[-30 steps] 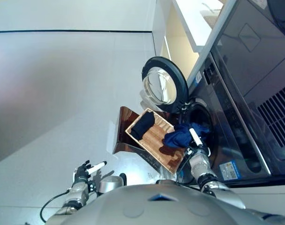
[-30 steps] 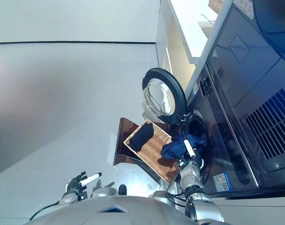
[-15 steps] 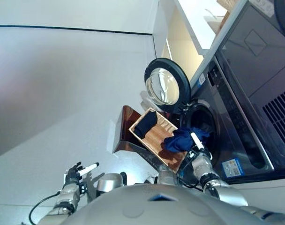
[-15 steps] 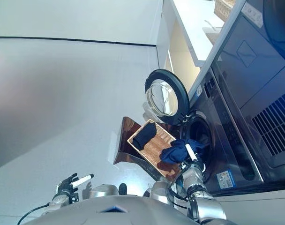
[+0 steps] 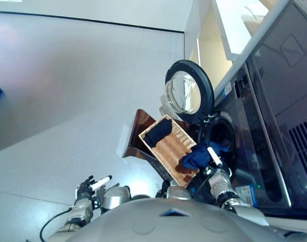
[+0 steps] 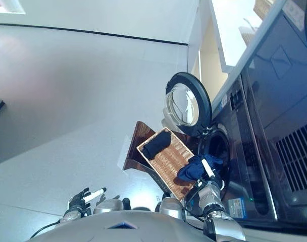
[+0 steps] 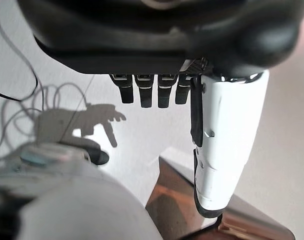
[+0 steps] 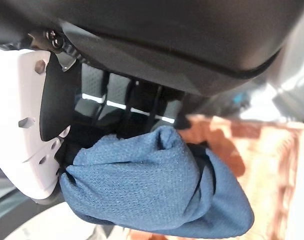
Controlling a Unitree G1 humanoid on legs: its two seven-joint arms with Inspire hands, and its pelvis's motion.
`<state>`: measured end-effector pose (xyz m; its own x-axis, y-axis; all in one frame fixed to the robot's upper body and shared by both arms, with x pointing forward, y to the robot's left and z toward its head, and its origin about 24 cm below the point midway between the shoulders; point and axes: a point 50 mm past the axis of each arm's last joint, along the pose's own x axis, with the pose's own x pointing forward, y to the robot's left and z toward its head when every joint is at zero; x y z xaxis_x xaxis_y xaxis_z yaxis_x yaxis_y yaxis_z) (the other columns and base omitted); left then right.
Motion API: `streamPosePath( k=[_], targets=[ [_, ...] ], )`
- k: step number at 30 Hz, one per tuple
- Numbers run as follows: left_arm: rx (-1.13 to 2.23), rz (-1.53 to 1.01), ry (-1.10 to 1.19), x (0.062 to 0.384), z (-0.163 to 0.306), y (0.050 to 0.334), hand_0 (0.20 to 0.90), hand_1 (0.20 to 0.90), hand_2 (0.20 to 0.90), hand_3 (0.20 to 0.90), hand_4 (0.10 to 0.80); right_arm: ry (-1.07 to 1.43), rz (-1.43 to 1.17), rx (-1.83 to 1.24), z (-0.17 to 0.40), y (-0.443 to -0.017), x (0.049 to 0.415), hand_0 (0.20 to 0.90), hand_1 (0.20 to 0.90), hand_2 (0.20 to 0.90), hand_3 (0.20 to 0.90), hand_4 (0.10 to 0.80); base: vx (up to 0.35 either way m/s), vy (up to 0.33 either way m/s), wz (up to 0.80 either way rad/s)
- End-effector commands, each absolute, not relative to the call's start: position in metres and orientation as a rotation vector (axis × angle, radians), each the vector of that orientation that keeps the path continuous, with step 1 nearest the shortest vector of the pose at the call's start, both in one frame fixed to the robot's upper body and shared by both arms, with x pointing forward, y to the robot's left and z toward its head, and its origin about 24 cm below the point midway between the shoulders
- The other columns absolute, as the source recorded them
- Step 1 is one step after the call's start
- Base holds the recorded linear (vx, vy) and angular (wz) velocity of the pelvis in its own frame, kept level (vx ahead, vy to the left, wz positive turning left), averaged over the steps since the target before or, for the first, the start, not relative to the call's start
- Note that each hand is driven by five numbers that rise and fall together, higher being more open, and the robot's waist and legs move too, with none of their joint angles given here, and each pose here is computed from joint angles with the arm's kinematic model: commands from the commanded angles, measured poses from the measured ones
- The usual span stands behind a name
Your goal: Pick up the clothes and place them into the washing machine
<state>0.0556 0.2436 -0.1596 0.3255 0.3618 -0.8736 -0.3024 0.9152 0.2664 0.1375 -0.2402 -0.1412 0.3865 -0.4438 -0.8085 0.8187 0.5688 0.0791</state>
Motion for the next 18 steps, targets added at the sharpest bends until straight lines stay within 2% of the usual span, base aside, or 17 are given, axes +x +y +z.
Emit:
streamPosePath(
  k=[1,6,18],
  targets=[
    [0.086,0.416,1.060,0.086,-0.153,0.245,0.900,0.900,0.900,0.900,0.800,0.640,-0.798,0.468,-0.115,-0.255,0.179,0.200,0.200,0.200,0.200,0.300,0.030,-0.137,0.17],
    [0.088,0.331,1.053,0.093,-0.155,0.228,0.900,0.900,0.900,0.900,0.800,0.637,-0.774,0.459,-0.115,-0.251,0.179,0.200,0.200,0.200,0.200,0.300,0.033,-0.142,0.06],
    [0.068,0.319,1.062,0.094,-0.157,0.222,0.900,0.900,0.900,0.900,0.800,0.635,-0.730,0.467,-0.116,-0.240,0.182,0.200,0.200,0.200,0.200,0.300,0.037,-0.148,0.02]
  ],
)
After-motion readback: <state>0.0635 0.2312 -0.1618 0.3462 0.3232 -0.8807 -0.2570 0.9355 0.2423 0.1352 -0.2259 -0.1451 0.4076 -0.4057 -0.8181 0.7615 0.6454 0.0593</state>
